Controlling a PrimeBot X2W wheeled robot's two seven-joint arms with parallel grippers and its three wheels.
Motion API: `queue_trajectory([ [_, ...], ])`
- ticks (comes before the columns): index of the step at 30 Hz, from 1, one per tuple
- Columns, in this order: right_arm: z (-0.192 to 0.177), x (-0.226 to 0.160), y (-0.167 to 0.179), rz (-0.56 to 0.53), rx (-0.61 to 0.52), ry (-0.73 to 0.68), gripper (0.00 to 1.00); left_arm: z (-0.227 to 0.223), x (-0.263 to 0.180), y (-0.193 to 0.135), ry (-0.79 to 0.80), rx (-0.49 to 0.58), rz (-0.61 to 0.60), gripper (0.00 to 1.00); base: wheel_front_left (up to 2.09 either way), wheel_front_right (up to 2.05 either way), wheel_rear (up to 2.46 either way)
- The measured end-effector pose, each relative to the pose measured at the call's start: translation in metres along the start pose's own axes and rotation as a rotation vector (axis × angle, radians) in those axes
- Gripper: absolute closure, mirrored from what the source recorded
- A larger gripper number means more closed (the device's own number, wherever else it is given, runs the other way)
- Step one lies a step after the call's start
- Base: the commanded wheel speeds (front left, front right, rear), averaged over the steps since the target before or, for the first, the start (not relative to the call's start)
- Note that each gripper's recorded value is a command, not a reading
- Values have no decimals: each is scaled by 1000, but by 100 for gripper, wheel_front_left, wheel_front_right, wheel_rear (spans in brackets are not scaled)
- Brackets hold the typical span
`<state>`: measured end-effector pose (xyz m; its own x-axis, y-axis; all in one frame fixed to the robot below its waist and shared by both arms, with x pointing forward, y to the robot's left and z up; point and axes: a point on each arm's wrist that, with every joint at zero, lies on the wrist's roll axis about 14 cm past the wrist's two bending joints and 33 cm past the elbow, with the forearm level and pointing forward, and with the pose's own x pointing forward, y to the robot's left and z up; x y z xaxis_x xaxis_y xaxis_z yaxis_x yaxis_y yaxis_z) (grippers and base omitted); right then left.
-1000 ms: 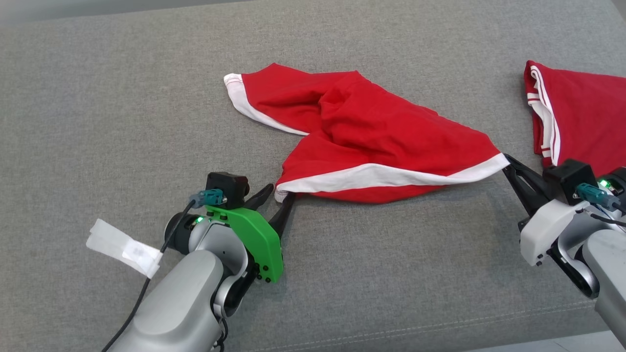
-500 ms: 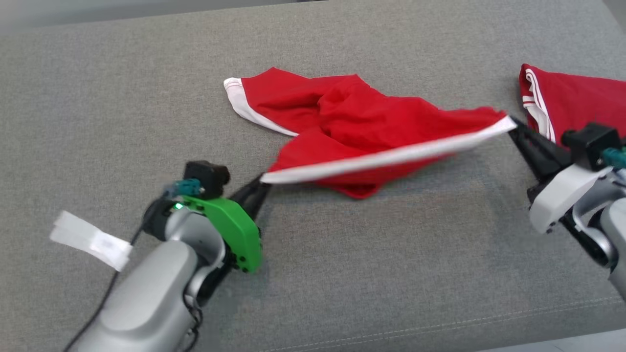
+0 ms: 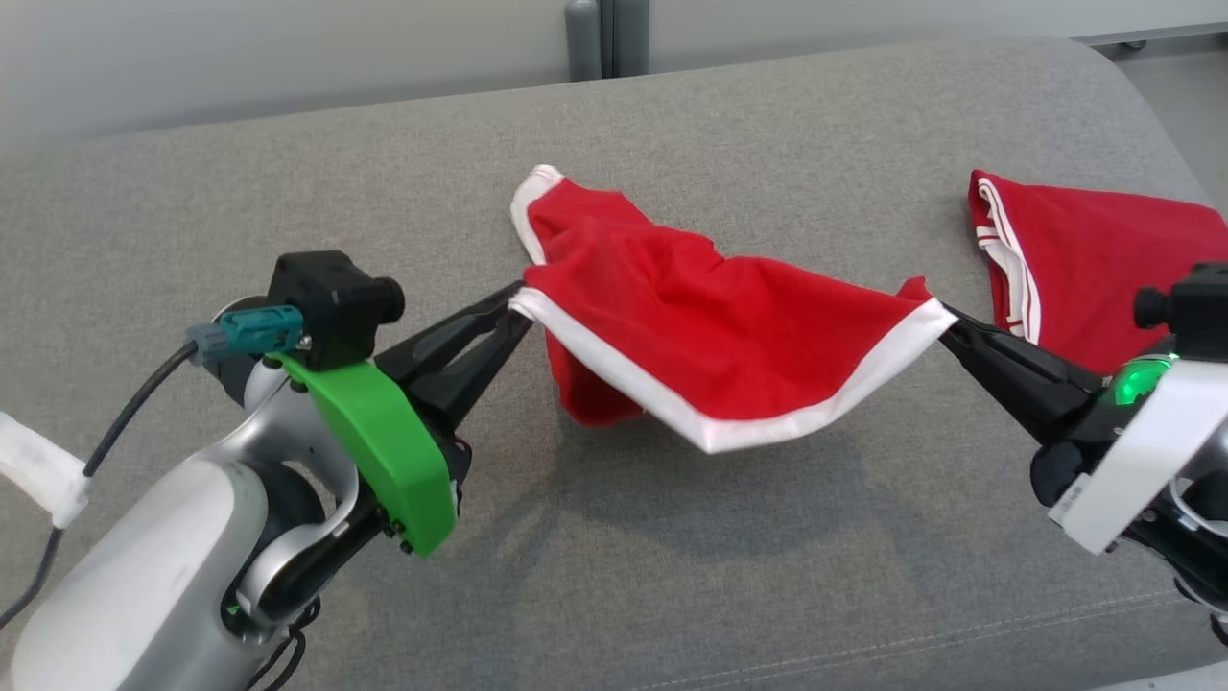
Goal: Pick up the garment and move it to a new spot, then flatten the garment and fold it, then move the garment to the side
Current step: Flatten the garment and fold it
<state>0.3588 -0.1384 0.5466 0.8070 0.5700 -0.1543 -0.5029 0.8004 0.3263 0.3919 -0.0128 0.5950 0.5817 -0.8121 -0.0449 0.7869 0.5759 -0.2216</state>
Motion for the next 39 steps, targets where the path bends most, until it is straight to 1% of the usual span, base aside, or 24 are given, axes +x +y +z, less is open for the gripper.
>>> queue_trajectory([
  [2,22,-12,17,54,-4,-46,100,16,-8,-20,-16,43,-57,100,0,0,0],
  [4,51,-25,32,104,-16,-113,100,42,-17,-36,-71,91,-102,100,0,0,0],
  [6,79,-37,46,147,-48,-179,100,66,-26,-51,-117,104,-143,100,0,0,0],
  [8,99,-46,55,181,-76,-214,100,82,-33,-52,-123,159,-137,100,0,0,0],
  [10,111,-50,58,197,-90,-218,100,97,-37,-46,-123,203,-116,100,0,0,0],
  [12,118,-51,49,170,-122,-193,100,109,-42,-38,-110,231,-80,100,0,0,0],
  [14,128,-52,30,98,-140,-172,100,124,-48,-22,-104,271,-13,100,0,0,0],
  [16,135,-52,11,34,-130,-145,100,137,-54,-7,-97,279,44,100,0,0,0],
  [18,135,-49,1,20,-90,-111,100,137,-55,3,-54,257,52,100,0,0,0],
  [19,126,-43,-7,18,-43,-51,100,120,-50,12,31,193,39,100,0,0,0],
  [22,108,-27,-17,34,54,33,100,79,-40,38,201,61,50,100,0,0,0],
  [23,108,-27,-17,34,54,33,100,79,-40,38,201,61,50,100,0,0,0],
  [25,107,-12,-30,21,88,39,100,51,-32,58,301,-24,79,100,0,0,0],
  [26,116,-4,-41,-8,93,6,100,41,-27,69,330,-53,98,100,0,0,0],
  [27,131,6,-53,-47,88,-60,100,37,-19,80,336,-64,125,100,0,0,0],
  [28,151,15,-63,-81,71,-139,100,36,-10,86,339,-57,134,100,0,0,0],
  [29,176,21,-74,-132,34,-242,100,46,2,92,294,-33,146,100,0,0,0],
  [31,227,26,-88,-209,-53,-441,100,81,26,92,161,49,150,100,0,0,0],
  [33,274,24,-86,-222,-143,-638,100,132,43,85,-29,166,148,100,0,0,0],
  [34,288,26,-80,-211,-184,-689,100,147,47,81,-73,217,139,100,0,0,0],
  [35,298,29,-75,-203,-230,-736,100,161,48,81,-129,260,145,100,0,0,0],
  [36,303,35,-68,-180,-254,-765,100,163,50,83,-143,308,148,100,0,0,0],
  [37,298,48,-61,-140,-262,-756,100,155,51,88,-119,352,152,100,0,0,0],
  [39,264,81,-58,-104,-286,-660,100,138,55,101,-101,355,157,100,0,0,0],
])
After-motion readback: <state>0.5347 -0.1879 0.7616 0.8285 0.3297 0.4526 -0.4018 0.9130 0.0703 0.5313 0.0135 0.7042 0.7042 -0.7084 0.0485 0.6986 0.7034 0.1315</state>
